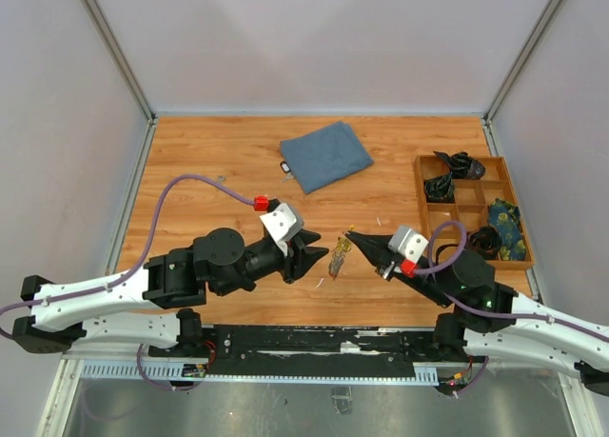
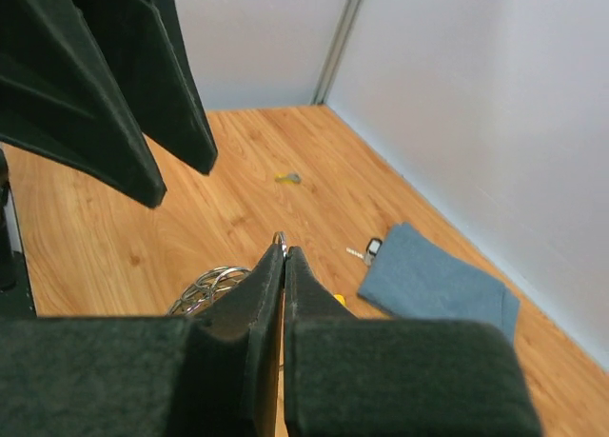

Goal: Put the keys on the keyring

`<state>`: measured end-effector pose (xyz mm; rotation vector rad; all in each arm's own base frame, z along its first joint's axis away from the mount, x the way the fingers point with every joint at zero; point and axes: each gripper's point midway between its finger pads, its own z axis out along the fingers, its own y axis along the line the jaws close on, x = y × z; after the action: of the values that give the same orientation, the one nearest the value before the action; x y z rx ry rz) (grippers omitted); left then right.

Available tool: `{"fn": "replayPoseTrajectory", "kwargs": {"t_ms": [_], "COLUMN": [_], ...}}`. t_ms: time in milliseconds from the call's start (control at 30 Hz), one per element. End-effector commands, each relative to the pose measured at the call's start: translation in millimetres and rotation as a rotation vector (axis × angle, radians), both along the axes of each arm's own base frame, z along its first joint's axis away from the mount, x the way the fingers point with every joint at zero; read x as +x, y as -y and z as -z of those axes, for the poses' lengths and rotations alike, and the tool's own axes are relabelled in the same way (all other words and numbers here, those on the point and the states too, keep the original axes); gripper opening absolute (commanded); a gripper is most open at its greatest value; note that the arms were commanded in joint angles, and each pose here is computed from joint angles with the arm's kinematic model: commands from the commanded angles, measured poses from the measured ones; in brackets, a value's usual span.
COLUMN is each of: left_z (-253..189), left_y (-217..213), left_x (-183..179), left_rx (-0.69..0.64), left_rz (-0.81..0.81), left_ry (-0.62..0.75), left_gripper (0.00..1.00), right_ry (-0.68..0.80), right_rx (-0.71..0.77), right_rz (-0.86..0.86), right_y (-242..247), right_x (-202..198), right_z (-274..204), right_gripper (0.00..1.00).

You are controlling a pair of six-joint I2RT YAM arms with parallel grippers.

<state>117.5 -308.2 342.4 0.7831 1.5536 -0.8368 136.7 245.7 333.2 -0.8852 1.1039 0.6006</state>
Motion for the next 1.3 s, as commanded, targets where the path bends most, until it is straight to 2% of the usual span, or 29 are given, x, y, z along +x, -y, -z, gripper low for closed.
{"fn": "replayPoseTrajectory", "kwargs": {"t_ms": [0, 133, 333, 533, 633, 733, 900, 1100, 1267], "left_z": [-21.0, -0.2, 32.5, 42.6, 41.8, 39.7, 43.6, 59.1, 72.3], "left_y": [-16.1, -37.4, -67.6, -94.3, -106.0, -120.5, -139.0, -142.6, -148.4], "left_x": [19.3, 54.3, 96.8, 114.0, 112.9, 109.7, 103.8, 102.6, 112.4], "left_rx": [-0.144, -0.123, -0.103, -0.08, -0.08, -0.085, -0.085, -0.064, -0.02], "left_rz": [-0.15, -0.275, -0.376, -0.499, -0.534, -0.574, -0.627, -0.65, -0.692], "left_ry": [-0.03, -0.108, -0.201, -0.206, -0.203, -0.197, -0.207, -0.243, -0.268], "left_gripper": [0.4, 0.41, 0.41, 0.42, 0.42, 0.43, 0.44, 0.44, 0.44], "right_ry": [-0.075, -0.117, -0.154, -0.238, -0.26, -0.271, -0.324, -0.442, -0.529], "right_rx": [-0.026, -0.144, -0.419, -0.804, -0.899, -0.908, -0.808, -0.698, -0.549], "right_rz": [0.098, 0.135, 0.178, 0.123, 0.074, 0.008, -0.083, -0.109, -0.073], "right_y": [8.8, 15.1, 38.1, 32.5, 9.4, -23.9, -80.8, -115.0, -110.2], "right_x": [18.5, 25.6, 29.2, 35.1, 44.5, 55.4, 70.4, 88.7, 100.5], "right_z": [7.4, 31.9, 64.7, 133.0, 158.6, 173.9, 183.9, 197.5, 182.7], "right_gripper": [0.01, 0.0, 0.0, 0.01, 0.01, 0.02, 0.07, 0.26, 0.41]}}
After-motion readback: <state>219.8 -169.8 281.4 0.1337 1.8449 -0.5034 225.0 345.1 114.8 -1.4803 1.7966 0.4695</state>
